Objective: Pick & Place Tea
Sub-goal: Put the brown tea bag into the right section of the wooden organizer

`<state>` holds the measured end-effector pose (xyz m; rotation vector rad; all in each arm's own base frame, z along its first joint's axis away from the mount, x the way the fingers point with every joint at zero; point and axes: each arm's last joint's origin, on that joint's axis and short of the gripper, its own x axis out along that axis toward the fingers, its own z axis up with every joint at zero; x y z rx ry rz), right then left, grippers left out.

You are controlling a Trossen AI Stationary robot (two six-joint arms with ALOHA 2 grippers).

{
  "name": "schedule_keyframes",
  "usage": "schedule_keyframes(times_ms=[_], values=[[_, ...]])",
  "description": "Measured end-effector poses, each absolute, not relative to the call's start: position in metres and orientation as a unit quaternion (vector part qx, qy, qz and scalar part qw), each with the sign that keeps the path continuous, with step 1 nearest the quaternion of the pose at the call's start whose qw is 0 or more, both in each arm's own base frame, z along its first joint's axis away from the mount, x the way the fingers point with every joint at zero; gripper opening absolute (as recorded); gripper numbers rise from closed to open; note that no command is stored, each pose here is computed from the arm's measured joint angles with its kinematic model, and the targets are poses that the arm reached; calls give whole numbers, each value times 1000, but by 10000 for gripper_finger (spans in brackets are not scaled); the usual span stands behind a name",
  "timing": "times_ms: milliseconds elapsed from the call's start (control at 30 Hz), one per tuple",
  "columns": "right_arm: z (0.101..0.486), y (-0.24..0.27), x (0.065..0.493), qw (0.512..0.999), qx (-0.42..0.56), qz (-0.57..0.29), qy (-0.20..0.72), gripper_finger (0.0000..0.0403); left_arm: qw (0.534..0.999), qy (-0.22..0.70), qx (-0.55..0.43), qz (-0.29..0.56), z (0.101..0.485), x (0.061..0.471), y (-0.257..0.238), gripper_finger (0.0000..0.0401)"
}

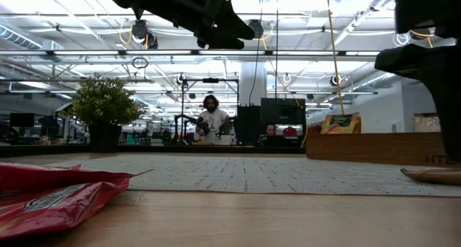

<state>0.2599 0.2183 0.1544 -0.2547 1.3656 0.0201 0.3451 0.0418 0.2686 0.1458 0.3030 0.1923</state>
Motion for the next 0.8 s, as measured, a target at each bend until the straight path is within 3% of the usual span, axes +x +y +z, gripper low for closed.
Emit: schedule_keyframes(times_ms=[267, 800], values=[[156, 219, 269, 801, -60, -33, 594, 105, 981, 151, 72, 95, 269, 345, 42, 365], [127, 203, 257, 785, -26, -95, 612, 103, 981, 151, 72, 96, 269, 345, 42, 365]])
